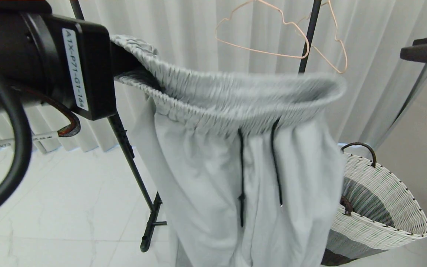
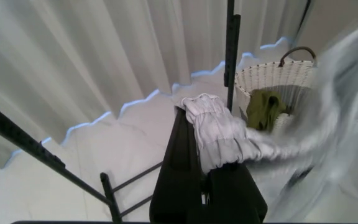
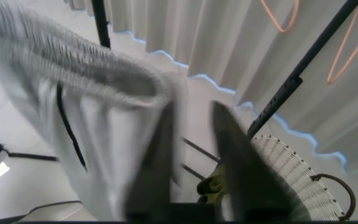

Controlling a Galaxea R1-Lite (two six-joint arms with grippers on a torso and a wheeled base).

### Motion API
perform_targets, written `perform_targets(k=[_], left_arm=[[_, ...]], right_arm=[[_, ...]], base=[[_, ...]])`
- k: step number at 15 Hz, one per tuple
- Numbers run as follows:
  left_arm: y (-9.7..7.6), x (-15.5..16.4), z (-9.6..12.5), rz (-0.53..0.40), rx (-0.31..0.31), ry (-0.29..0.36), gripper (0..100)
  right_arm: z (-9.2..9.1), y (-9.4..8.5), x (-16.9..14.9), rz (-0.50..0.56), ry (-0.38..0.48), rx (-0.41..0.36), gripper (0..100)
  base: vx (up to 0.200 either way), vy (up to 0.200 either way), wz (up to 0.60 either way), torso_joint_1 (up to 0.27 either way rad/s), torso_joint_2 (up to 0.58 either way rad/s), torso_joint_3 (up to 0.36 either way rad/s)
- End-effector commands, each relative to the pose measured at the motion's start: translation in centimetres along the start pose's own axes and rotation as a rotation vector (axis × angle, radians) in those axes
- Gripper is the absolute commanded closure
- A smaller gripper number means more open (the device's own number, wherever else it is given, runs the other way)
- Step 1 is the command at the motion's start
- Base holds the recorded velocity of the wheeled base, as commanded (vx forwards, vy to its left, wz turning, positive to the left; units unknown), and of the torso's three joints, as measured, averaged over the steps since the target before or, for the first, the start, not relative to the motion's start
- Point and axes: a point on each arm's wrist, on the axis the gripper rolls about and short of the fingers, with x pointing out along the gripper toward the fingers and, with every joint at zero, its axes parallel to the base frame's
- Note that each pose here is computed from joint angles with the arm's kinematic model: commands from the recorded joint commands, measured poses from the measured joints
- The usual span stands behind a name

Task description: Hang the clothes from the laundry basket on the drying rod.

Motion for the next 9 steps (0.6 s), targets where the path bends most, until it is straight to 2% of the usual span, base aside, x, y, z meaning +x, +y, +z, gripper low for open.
perform_targets(k=[1, 5, 7, 9], left_arm=[[0.0, 0.0, 0.0, -0.002, 0.0, -0.001, 100], [0.4, -0.1, -0.5, 0.021, 0.008, 0.013, 100], [1.7, 0.0, -1.6, 0.087, 0.053, 0.052, 100], [3.7, -0.2, -2.8, 0.181, 0.123, 0.098, 100]], right_arm=[[-0.3, 0.1, 0.1, 0.007, 0.011, -0.003, 0], [-0.7, -0.2, -0.3, -0.027, 0.031, 0.001, 0], [-1.8, -1.6, -0.2, -0.212, 0.148, 0.0, 0], [-3.0, -2.7, -0.5, -0.334, 0.263, 0.001, 0]], base=[[0.0, 0.0, 0.0, 0.0, 0.0, 0.0], [0.0, 0.0, 0.0, 0.0, 0.0, 0.0], [0.0, 0.0, 0.0, 0.0, 0.0, 0.0], [0.0, 0.0, 0.0, 0.0, 0.0, 0.0]])
